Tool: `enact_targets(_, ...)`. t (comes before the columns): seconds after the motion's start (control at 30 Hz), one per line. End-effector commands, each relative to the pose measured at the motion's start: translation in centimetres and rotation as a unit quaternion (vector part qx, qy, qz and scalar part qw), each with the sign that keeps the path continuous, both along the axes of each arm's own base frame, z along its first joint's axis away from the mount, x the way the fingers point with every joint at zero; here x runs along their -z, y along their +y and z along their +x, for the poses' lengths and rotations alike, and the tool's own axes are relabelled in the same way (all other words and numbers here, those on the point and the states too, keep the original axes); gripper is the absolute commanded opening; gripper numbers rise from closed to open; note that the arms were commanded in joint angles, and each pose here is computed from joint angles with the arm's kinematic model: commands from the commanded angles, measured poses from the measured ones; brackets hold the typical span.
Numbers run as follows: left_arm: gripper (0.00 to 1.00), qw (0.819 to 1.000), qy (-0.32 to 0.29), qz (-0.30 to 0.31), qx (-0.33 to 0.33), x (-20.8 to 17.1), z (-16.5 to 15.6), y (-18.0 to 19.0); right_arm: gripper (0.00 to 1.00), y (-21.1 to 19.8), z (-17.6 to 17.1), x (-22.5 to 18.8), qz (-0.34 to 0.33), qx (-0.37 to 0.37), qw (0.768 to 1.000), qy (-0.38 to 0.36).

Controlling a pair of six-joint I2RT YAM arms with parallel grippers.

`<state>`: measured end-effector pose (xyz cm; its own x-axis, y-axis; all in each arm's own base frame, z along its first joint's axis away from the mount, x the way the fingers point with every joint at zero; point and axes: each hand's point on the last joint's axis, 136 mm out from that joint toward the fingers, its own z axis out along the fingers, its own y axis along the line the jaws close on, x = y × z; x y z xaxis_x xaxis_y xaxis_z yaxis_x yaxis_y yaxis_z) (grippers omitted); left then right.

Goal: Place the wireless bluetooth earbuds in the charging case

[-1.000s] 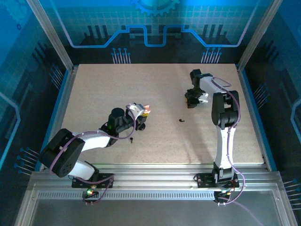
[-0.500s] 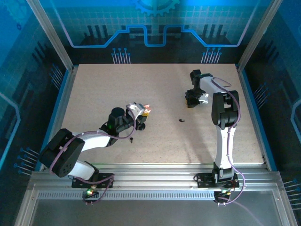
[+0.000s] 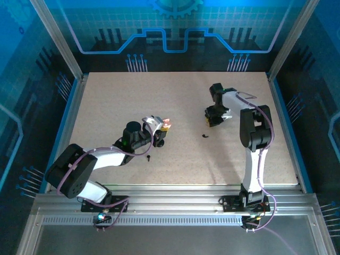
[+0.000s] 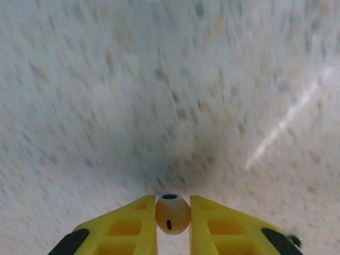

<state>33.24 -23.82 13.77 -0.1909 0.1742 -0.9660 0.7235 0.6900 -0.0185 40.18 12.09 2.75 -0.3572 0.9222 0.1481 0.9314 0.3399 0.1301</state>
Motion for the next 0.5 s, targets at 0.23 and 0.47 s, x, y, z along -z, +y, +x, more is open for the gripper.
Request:
enact_targets(0.23,0.19,0.999,0.01,-0.027,0.027,0.2,-0.7,-0.6,0.18,3.6,-4.1,-4.8,-0.007,-0.162,0.983,-0.08)
enact_targets(0.47,0.19,0.997,0.028,-0.072,0.026,0.7,-1.5,-0.6,0.19,5.7,-4.7,-8.0,-0.026,-0.249,0.951,-0.183)
